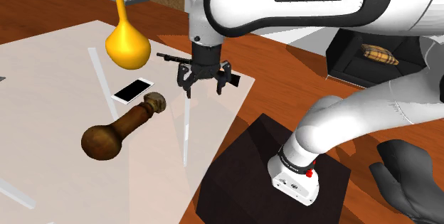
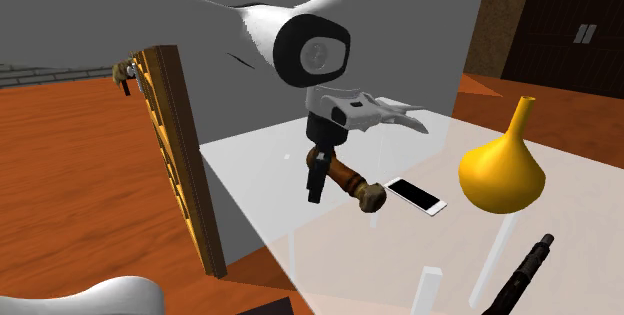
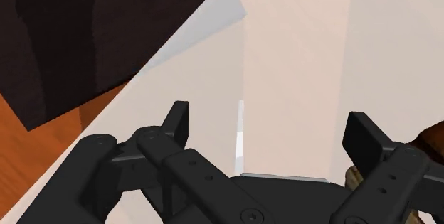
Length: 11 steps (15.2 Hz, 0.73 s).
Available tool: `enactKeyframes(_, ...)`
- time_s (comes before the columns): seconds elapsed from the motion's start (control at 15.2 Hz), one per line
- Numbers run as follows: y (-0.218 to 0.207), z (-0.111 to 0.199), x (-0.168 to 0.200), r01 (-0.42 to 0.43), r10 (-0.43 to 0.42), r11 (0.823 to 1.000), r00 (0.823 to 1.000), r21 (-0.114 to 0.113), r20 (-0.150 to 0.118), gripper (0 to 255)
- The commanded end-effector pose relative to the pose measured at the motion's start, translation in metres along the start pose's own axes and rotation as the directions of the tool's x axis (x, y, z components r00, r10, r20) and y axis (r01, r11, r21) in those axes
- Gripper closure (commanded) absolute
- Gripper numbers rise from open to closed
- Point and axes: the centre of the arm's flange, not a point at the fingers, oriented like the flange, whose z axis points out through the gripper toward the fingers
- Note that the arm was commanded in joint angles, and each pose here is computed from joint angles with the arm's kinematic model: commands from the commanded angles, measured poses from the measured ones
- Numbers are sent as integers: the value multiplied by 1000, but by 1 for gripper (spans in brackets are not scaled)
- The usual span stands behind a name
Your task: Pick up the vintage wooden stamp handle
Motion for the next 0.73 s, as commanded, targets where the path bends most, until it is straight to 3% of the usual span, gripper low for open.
enactKeyframes(0.0,-25,9,-3,-71,71,997,997,7,8,0)
enactKeyframes(0.33,-86,25,3,-232,231,973,973,19,26,0)
enactKeyframes(0.66,-146,41,18,-386,385,922,922,28,46,0)
